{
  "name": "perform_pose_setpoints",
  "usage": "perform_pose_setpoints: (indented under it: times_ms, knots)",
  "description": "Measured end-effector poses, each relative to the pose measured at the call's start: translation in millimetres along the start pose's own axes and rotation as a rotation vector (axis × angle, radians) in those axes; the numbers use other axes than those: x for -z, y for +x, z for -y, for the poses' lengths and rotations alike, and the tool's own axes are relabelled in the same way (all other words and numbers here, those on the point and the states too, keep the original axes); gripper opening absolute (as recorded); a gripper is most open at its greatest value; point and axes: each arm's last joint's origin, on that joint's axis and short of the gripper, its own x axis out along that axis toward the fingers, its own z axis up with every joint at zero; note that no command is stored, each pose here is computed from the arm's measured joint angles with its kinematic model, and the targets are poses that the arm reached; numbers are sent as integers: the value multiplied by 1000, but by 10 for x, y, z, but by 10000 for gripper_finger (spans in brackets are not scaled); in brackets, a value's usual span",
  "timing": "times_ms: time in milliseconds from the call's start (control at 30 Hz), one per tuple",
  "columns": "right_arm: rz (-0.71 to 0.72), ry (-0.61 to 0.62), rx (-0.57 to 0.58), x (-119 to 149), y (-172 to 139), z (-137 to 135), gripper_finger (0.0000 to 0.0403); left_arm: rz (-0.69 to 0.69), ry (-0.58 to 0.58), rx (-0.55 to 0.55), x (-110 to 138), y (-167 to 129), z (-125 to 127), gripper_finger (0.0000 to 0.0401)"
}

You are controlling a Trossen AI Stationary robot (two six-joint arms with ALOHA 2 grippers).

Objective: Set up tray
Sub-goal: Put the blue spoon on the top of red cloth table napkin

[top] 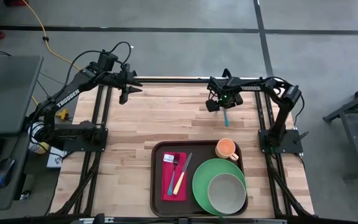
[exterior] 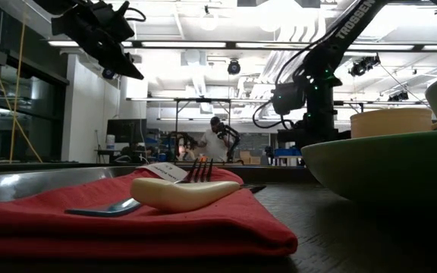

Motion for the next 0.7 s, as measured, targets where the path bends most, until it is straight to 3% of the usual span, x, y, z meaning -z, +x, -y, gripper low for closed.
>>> perform_pose_setpoints:
  times_ms: [700]
  knots:
    - [-43,-6,-32,37,20,-23,232,0,25,-1,0,1,-1,140]
